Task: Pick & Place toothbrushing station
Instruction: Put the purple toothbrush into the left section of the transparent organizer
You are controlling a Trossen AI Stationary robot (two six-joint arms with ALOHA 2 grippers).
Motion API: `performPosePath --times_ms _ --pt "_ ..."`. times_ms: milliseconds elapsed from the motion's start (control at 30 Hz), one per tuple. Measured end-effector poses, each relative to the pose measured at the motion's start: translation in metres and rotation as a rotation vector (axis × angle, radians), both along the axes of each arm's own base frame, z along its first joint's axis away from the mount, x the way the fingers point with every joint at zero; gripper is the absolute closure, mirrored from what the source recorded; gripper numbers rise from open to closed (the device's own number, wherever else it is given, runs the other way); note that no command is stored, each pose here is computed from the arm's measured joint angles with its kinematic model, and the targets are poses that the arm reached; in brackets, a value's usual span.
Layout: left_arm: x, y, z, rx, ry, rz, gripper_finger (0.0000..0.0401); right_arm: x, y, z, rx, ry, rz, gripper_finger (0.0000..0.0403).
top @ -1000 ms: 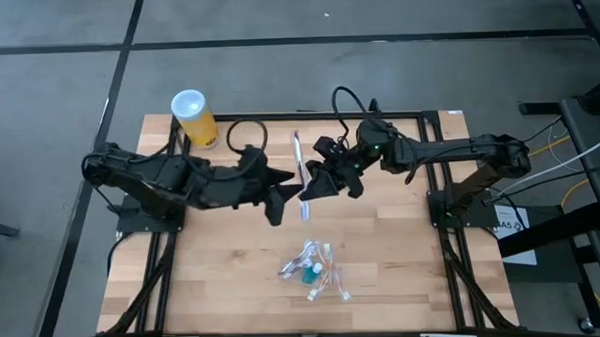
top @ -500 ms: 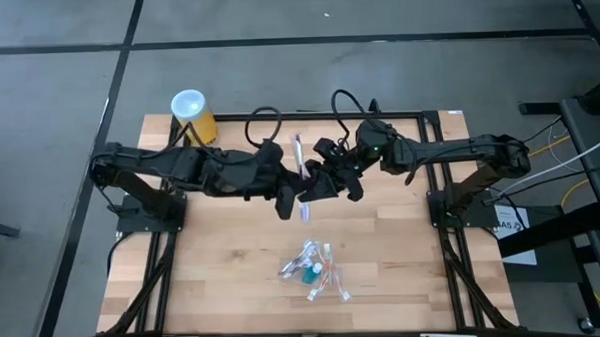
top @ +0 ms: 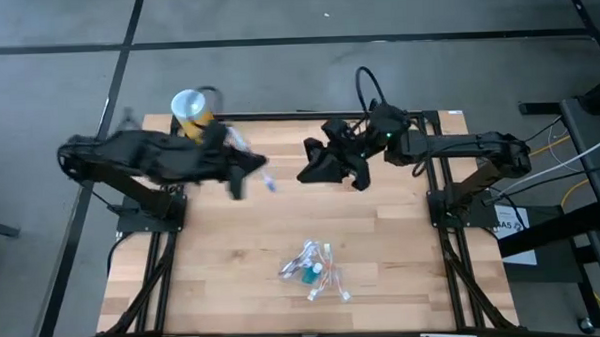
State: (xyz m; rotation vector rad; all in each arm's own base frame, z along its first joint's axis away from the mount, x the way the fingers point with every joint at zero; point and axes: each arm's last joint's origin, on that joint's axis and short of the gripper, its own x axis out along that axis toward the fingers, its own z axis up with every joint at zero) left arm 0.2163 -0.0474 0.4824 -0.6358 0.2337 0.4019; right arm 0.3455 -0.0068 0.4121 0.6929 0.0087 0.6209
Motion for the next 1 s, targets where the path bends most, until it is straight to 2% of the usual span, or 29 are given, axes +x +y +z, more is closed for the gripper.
performPosePath --times_ms 67,133,300,400,467,533,600,667,800,900,1000 --pt "-0.018 -0.001 0.008 -0.046 -0.04 -0.008 0.0384 0.0 -0.005 0.006 -0.002 -0.013 -0.02 0.0332" --pt "-0.029 -0.007 0.008 -0.097 -0.027 -0.078 0.0384 -0.002 -0.01 0.015 -0.005 -0.047 -0.039 0.0326" --pt "-0.027 -0.035 -0.008 -0.257 0.029 -0.287 0.0385 -0.004 -0.018 0.019 -0.014 -0.055 -0.046 0.032" --pt "-0.017 -0.053 -0.022 -0.335 -0.002 -0.431 0.0385 -0.004 -0.018 0.019 -0.033 -0.064 -0.036 0.0319" --pt "-0.004 -0.063 -0.026 -0.368 -0.119 -0.545 0.0385 -0.004 -0.017 0.019 -0.036 -0.064 -0.024 0.0319" --pt "0.006 -0.071 -0.022 -0.384 -0.326 -0.683 0.0385 -0.004 -0.017 0.019 -0.044 -0.068 -0.021 0.0319" --pt "0.012 -0.072 -0.018 -0.401 -0.534 -0.768 0.0385 -0.004 -0.013 0.019 -0.059 -0.08 -0.017 0.0319" --pt "0.018 -0.069 -0.022 -0.46 -0.62 -0.763 0.0385 -0.004 -0.013 0.019 -0.065 -0.084 -0.019 0.0318" --pt "0.029 -0.072 -0.059 -0.629 -0.514 -0.575 0.0385 -0.004 -0.013 0.019 -0.065 -0.085 -0.021 0.0318" --pt "0.028 -0.083 -0.092 -0.748 -0.472 -0.517 0.0385 -0.003 -0.012 0.019 -0.065 -0.084 -0.019 0.0318" --pt "0.022 -0.094 -0.127 -0.857 -0.502 -0.481 0.0385 -0.003 -0.01 0.019 -0.065 -0.084 -0.012 0.0318"
